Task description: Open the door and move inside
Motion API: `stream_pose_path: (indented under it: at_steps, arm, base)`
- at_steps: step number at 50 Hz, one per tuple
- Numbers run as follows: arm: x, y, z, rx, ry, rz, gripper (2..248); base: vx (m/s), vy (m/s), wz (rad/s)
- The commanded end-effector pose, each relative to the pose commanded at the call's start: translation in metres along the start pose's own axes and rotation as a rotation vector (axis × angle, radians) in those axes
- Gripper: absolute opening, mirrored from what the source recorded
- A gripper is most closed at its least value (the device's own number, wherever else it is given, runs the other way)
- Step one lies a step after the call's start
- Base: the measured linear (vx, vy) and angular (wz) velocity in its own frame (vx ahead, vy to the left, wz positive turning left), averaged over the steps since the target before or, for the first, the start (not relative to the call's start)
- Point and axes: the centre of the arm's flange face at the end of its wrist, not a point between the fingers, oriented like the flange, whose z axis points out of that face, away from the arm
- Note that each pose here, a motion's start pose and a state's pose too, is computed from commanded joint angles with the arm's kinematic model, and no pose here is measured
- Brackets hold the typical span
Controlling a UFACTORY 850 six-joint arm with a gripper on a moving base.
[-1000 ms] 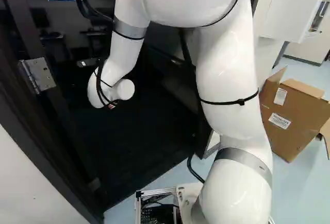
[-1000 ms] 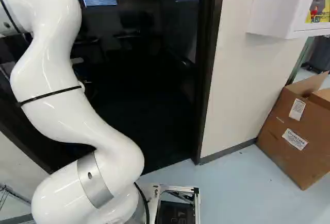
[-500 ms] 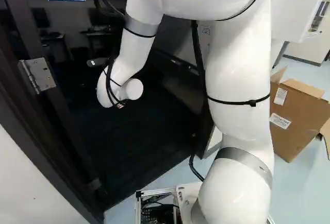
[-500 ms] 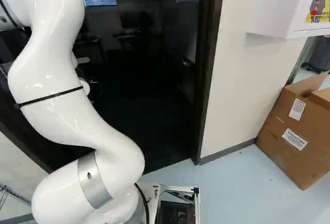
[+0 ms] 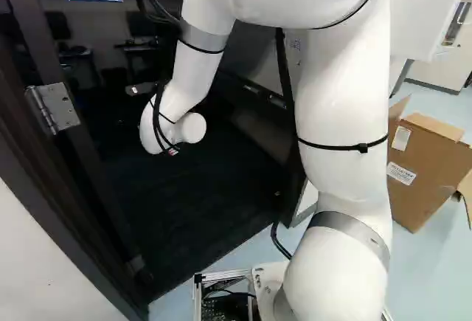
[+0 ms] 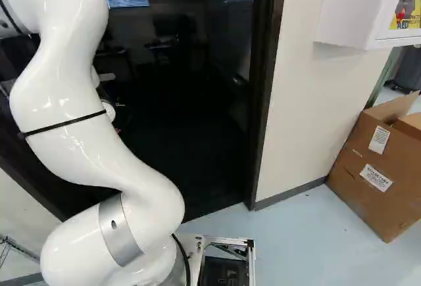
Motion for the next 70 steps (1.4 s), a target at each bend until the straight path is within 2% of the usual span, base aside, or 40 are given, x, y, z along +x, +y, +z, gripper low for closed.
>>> stream_pose_path:
  at_steps: [17, 32, 51, 70]
  arm:
    - [0.000, 0.002, -0.002, -0.005, 0.000, 0.001, 247]
    - [0.000, 0.016, -0.012, -0.033, 0.000, 0.006, 247]
    - [-0.001, 0.050, -0.041, -0.106, -0.001, 0.019, 247]
    - [-0.008, 0.095, -0.090, -0.220, -0.003, 0.040, 247]
  base:
    - [0.000, 0.000, 0.000]
    - [0.000, 0.000, 0.000]
    - [0.000, 0.000, 0.000]
    - [0.000, 0.000, 0.000]
